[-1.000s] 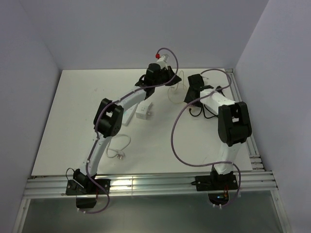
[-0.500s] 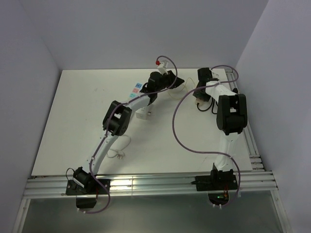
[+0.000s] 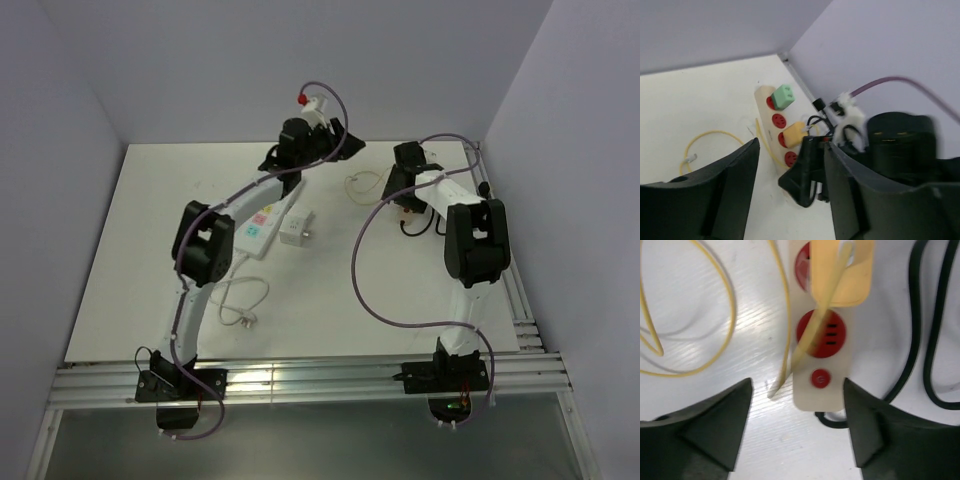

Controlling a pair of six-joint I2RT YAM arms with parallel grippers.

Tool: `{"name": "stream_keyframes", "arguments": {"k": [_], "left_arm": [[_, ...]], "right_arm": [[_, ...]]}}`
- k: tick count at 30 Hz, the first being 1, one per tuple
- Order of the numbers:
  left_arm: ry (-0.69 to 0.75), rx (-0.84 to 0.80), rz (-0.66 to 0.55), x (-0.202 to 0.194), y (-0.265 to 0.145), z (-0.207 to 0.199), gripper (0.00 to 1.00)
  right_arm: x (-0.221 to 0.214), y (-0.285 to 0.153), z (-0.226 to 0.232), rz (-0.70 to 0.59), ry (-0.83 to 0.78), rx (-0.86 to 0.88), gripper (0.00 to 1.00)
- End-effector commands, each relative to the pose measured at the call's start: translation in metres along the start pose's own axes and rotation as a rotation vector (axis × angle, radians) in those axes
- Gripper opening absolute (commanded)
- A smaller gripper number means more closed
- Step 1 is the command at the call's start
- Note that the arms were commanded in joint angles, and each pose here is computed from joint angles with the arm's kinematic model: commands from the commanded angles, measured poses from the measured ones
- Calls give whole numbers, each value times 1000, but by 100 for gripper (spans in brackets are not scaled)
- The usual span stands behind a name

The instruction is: Insert the plug

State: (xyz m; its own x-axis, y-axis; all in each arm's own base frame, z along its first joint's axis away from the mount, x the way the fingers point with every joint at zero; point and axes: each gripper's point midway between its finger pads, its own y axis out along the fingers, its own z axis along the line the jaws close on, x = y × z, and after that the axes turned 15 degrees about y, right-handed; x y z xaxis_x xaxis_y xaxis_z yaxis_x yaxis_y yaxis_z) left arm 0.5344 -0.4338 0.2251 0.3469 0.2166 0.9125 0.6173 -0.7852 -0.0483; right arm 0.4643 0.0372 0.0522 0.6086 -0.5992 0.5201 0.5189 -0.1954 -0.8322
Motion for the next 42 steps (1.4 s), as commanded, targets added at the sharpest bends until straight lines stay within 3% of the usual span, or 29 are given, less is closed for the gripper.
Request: {"name": "stream_keyframes", "arguments": {"k": [1,2,4,5,6,7,8,9,10,16,22,28,33,42], "left_arm": [[52,26,-81,70,-55,-8,62],[55,40,-125,100,-78,-8,63],[20,120,-79,90,-104,13,67],[22,153,-112,113,-129,18,69],[9,192,-98,111,-143,27,72],[-15,255,-69,97,-157,42,80],[-1,301,-98,114,-179,46,89],[-25,364,-56,104,-192,57,98],[-28,437,-60,104,-209,65,99],[-61,638,32,61,-262,106,99],[-149,770,122,13,-290,141,100],[-206,819,215,-25,-303,170,100],[-237,815,221,-46,-313,171,99],[-244,805,269,-82,-320,173,99]], "right_arm": [[10,-24,7,-24,0,42,82],[9,-26,4,-22,0,37,88],[4,-34,1,-15,-7,55,91],[6,-43,0,-27,-5,71,91],[3,-47,-1,-20,-8,81,91],[-8,-49,-6,5,-15,86,91],[-6,-62,-4,-12,-8,113,91],[-15,-69,-1,-8,-25,130,91],[-25,-72,-5,-4,-44,121,91],[-83,-123,32,41,-157,241,93],[-102,-159,97,76,-243,377,95],[-130,-156,155,119,-352,362,98],[-156,-153,197,141,-411,361,100],[-183,-134,217,191,-399,359,100]]}}
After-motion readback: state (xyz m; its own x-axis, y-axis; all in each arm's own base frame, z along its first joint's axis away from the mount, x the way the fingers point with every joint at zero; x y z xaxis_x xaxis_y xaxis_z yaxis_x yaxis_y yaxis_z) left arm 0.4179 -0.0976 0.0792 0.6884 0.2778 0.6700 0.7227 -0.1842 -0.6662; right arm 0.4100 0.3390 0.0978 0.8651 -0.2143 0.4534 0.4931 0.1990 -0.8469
